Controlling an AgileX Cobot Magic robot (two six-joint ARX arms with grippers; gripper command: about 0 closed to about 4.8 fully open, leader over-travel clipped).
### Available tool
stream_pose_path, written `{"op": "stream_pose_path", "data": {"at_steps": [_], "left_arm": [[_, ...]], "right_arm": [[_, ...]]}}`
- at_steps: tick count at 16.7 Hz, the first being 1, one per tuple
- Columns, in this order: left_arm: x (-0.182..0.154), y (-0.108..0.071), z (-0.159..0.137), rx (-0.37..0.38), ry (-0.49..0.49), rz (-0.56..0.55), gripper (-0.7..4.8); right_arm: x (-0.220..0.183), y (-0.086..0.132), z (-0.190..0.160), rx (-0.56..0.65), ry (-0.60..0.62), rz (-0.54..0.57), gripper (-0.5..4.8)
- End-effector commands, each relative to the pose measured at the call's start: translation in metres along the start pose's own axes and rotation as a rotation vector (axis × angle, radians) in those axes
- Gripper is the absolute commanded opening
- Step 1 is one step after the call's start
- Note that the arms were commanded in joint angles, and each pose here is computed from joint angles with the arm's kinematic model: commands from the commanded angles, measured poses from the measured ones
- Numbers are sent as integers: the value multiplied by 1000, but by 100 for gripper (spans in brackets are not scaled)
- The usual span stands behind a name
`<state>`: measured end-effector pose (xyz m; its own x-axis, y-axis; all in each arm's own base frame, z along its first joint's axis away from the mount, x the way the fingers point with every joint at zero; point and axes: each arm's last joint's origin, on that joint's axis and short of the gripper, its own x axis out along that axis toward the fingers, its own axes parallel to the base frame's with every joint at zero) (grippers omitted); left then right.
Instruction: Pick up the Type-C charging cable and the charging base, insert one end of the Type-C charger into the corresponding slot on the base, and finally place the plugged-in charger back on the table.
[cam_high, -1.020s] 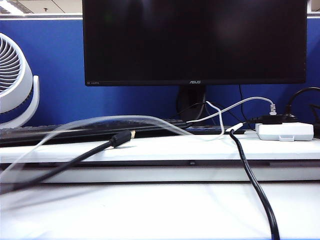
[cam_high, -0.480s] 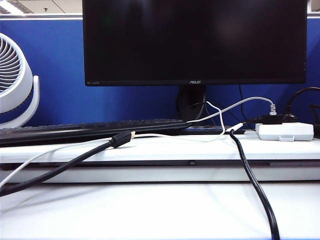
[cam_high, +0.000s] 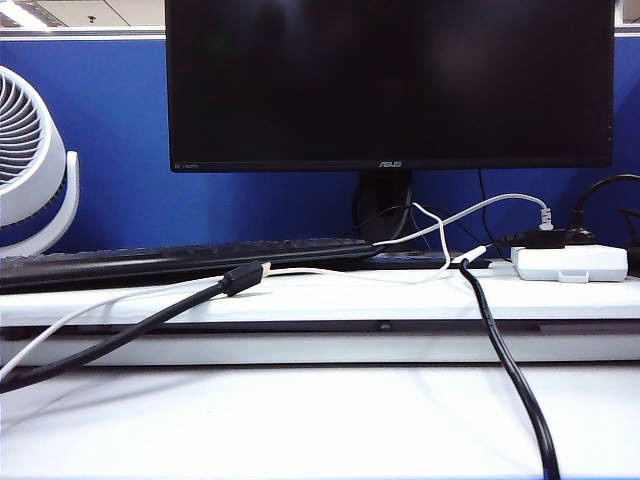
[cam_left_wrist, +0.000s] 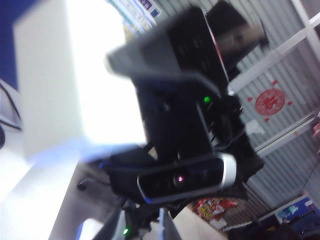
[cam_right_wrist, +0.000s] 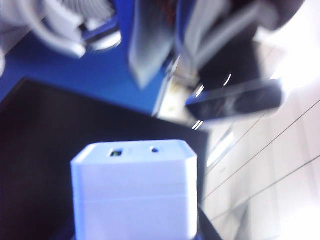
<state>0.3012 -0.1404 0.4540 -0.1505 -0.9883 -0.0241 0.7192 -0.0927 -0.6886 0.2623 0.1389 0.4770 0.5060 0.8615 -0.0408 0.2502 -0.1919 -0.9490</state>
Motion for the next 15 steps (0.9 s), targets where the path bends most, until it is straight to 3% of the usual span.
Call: {"op": "stream_pose_path", "data": {"at_steps": [1,3,5,7,9,12,15], "left_arm": [[-1,7,-15,6,48,6,102],[-2,13,-29,-6,69,73,102],[-5,21,-49,-23,136,319,102],[-11,25,-65,-39,272,577,102],[-16,27,-74,-79,364,747,102],[-19,29,-76,-94,394,858,102],[-19,29,-75,-92,394,868,102]], "right_arm": [[-3,-4,-1,-1,28,-9,53],[-5,-3,-5,5,51,-1,53],[-5,-2,-5,35,49,7,53],[-5,-1,-5,37,49,9,53],[-5,-1,-5,36,49,9,53],[-5,-1,-5,37,49,9,53],[-5,-1,-5,40,49,9,53]]}}
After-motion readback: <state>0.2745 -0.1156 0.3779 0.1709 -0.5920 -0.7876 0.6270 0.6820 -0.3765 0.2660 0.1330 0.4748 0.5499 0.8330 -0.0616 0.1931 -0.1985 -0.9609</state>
